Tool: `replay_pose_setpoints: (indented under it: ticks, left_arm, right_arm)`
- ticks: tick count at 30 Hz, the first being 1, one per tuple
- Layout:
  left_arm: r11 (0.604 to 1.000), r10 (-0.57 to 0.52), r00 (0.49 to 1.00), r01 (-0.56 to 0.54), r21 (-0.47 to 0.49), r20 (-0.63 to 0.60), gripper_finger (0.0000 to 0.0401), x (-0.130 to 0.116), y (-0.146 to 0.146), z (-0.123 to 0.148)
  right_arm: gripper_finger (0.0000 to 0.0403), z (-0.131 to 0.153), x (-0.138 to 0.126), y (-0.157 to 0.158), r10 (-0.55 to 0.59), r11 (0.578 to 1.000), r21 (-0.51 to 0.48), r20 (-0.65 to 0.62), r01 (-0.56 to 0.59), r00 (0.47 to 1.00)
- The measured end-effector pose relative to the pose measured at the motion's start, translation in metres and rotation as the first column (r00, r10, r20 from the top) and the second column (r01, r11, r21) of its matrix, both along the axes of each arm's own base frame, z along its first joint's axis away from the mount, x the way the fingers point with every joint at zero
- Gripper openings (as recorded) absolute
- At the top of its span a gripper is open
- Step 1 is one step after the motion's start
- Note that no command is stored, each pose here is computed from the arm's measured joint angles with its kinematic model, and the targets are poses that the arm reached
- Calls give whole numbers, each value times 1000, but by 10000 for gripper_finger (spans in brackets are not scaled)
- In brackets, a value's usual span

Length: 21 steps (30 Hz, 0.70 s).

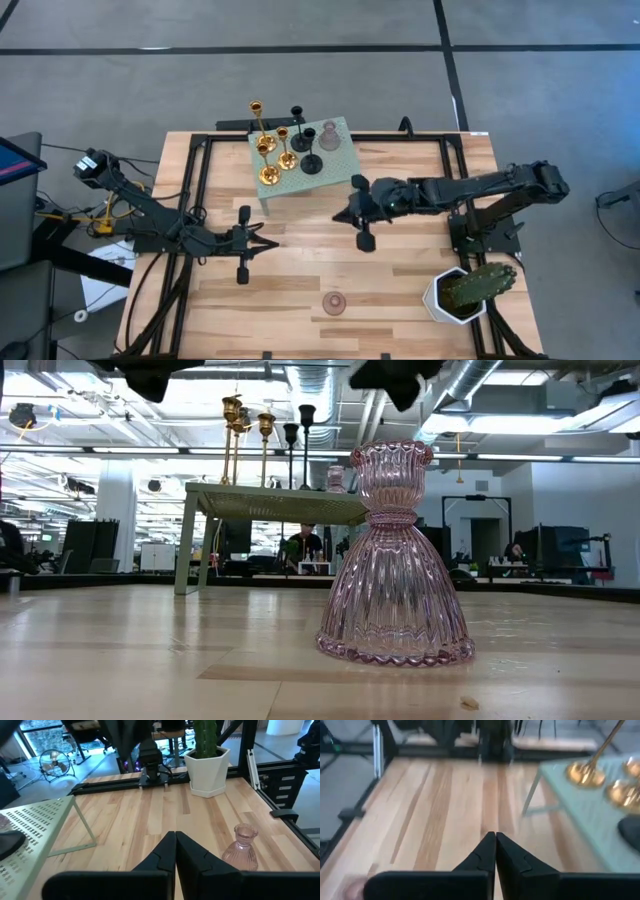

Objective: Pick & Place candle stick holders
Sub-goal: Put the violet candle holder on the shelf

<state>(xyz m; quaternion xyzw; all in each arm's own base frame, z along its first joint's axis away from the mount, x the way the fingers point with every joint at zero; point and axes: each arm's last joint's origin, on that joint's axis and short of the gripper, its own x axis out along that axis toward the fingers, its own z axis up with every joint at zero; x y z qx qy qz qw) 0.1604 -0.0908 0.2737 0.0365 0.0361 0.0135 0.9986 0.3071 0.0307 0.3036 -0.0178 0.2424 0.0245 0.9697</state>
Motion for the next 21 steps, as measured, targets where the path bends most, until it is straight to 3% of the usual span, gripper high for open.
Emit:
replay_pose_setpoints:
  ticks: [8,13,21]
  left_arm:
    - [999,-23,1000,23,37,-9,6,0,-1,-1]
    - [999,-39,999,40,35,-10,9,0,-1,-1]
    - [999,-41,999,41,36,-10,6,0,-1,-1]
  right_arm:
    - [1,-16,-13,35,-2,1000,2,-165,2,986]
    - [0,-18,-24,65,-31,1000,-5,-183,31,983]
    - [1,-20,-38,94,-5,995,101,-218,27,976]
